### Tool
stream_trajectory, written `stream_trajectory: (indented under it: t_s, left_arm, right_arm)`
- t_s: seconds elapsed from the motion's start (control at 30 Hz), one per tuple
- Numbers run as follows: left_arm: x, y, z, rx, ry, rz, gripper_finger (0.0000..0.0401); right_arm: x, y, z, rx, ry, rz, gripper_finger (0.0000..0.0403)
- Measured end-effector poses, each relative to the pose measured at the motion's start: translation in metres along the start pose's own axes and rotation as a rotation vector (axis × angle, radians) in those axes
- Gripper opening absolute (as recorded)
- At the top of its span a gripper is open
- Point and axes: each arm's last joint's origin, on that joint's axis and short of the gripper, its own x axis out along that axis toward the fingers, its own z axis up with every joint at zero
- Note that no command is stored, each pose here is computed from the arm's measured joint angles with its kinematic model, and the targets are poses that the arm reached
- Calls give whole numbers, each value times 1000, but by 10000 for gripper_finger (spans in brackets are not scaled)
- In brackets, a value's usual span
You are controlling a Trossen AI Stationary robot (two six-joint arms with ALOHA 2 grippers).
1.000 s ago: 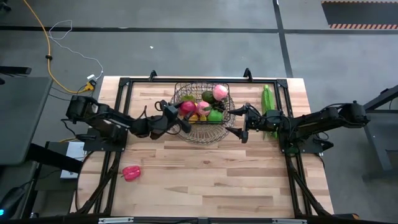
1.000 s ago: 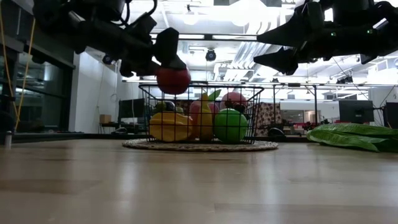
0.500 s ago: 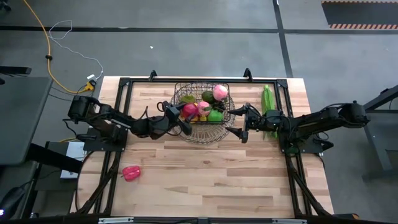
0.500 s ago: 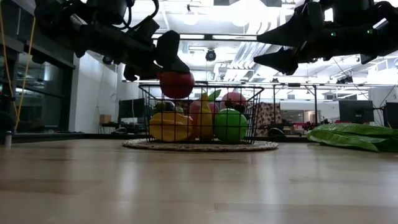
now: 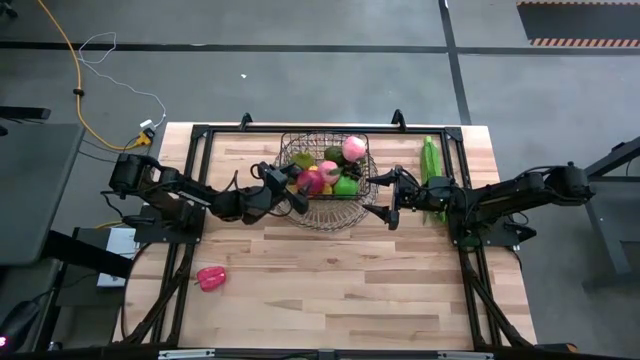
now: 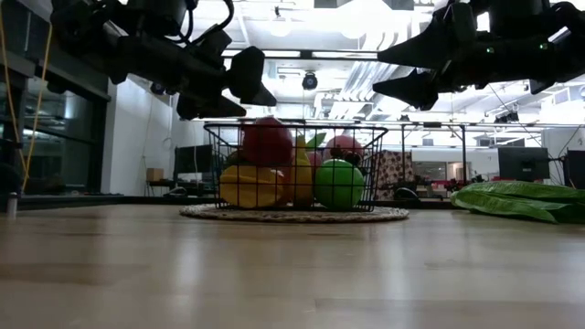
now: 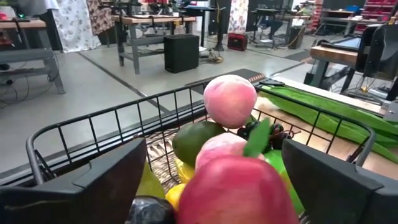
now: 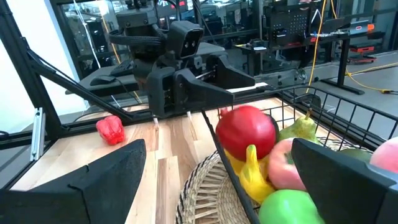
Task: Build produce basket
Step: Put the red bell pepper into the black wire basket
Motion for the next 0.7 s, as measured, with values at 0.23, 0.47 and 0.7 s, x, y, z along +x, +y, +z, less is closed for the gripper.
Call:
stream_trajectory:
  t_s: [0.23,0.47,0.7]
  left_arm:
    - [0,-1,-1,-1,12,-46,385]
    - [-2,-6,-2,84,27,-163,384]
    - [-31,-14,6,281,81,-301,383]
  right_arm:
    - [0,0,0,0,0,0,392]
    - [0,0,0,0,0,0,392]
    - [0,0,0,0,4,-1,392]
